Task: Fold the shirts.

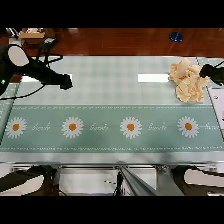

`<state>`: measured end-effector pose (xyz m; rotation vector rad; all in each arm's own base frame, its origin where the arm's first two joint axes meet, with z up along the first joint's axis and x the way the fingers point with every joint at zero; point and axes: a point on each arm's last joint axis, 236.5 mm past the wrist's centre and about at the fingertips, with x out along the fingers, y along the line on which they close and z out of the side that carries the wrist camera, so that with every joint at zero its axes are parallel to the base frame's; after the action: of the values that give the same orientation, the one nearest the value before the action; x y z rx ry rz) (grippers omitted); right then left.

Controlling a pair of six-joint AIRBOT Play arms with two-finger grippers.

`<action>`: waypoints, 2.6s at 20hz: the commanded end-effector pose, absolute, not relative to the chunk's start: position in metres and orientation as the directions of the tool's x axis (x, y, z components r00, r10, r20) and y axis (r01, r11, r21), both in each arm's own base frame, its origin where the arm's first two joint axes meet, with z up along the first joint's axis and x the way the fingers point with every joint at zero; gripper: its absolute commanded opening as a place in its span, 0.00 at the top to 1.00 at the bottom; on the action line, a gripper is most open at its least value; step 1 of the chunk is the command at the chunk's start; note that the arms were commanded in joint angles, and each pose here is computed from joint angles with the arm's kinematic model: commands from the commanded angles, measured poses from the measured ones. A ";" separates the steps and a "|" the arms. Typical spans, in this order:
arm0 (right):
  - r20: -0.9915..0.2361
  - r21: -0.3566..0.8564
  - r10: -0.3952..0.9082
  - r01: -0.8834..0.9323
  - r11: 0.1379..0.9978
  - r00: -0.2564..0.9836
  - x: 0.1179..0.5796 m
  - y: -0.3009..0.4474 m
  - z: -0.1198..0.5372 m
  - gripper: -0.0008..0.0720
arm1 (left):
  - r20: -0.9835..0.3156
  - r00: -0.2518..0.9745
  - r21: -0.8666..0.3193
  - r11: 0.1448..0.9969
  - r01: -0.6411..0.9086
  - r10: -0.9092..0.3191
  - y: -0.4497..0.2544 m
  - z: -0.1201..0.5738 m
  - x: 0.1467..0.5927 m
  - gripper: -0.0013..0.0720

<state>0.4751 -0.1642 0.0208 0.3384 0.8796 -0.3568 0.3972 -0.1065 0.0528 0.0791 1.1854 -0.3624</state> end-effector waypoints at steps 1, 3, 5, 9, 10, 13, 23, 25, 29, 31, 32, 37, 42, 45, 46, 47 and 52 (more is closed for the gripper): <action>-0.801 0.278 -0.069 0.472 0.837 0.595 0.485 -0.161 -0.007 0.16 | -0.912 0.314 -0.160 0.935 0.318 -0.263 -0.113 0.054 0.395 0.00; -0.809 0.307 -0.043 0.484 0.819 0.586 0.490 -0.157 -0.026 0.16 | -0.908 0.311 -0.178 0.932 0.317 -0.279 -0.117 0.055 0.394 0.00; -0.807 0.368 -0.003 0.507 0.779 0.591 0.498 -0.150 -0.044 0.16 | -0.904 0.309 -0.195 0.928 0.317 -0.295 -0.121 0.056 0.393 0.00; -0.781 0.440 0.024 0.523 0.730 0.624 0.516 -0.142 -0.063 0.52 | -0.904 0.310 -0.195 0.928 0.317 -0.296 -0.121 0.056 0.393 0.00; -0.765 0.469 0.039 0.515 0.717 0.642 0.520 -0.137 -0.057 0.96 | -0.903 0.310 -0.195 0.928 0.317 -0.296 -0.121 0.057 0.393 0.00; -0.671 0.462 0.044 0.371 0.806 0.741 0.532 -0.132 0.011 0.95 | -0.892 0.338 -0.189 0.926 0.328 -0.302 -0.121 0.075 0.394 0.00; 0.047 0.179 0.065 -0.073 0.981 0.997 0.380 -0.042 0.446 0.95 | -0.472 0.753 -0.095 0.875 0.474 -0.459 -0.135 0.382 0.344 0.00; 0.175 0.121 0.067 -0.089 0.989 0.982 0.330 -0.023 0.497 0.95 | -0.336 0.813 -0.054 0.872 0.487 -0.475 -0.131 0.438 0.307 0.00; 0.329 0.095 0.130 -0.170 0.981 0.935 0.253 0.018 0.547 0.95 | -0.172 0.860 -0.028 0.875 0.483 -0.480 -0.119 0.487 0.240 0.00; 0.335 0.106 0.176 -0.222 0.969 0.926 0.233 0.036 0.549 0.95 | -0.143 0.866 -0.017 0.875 0.483 -0.480 -0.116 0.493 0.219 0.00; 0.308 0.118 0.201 -0.247 0.962 0.930 0.230 0.043 0.543 0.95 | -0.134 0.867 -0.014 0.875 0.483 -0.480 -0.115 0.494 0.211 0.00; -0.193 0.244 0.445 -0.396 0.885 0.875 0.258 0.085 0.421 0.95 | -0.199 0.869 -0.030 0.889 0.457 -0.454 -0.106 0.478 0.198 0.00; -0.328 0.403 0.553 -0.416 0.815 0.766 0.294 0.098 0.354 0.95 | -0.329 0.835 -0.055 0.892 0.449 -0.441 -0.107 0.437 0.214 0.00; -0.410 0.462 0.669 -0.492 0.738 0.619 0.304 0.165 0.296 0.95 | -0.410 0.801 -0.081 0.892 0.444 -0.436 -0.109 0.408 0.226 0.00; -0.441 0.456 0.696 -0.527 0.717 0.567 0.304 0.198 0.273 0.95 | -0.441 0.786 -0.088 0.892 0.443 -0.433 -0.109 0.397 0.229 0.00; -0.470 0.440 0.712 -0.561 0.702 0.522 0.303 0.231 0.251 0.95 | -0.469 0.771 -0.096 0.892 0.441 -0.431 -0.110 0.386 0.231 0.00; -0.586 0.430 0.741 -0.649 0.627 0.328 0.283 0.383 0.138 0.95 | -0.600 0.683 -0.134 0.894 0.428 -0.417 -0.111 0.334 0.241 0.00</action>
<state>0.3014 0.3056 0.1968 0.1930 0.7893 0.8602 0.2375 -0.1108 0.3634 0.0185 0.5750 -0.4737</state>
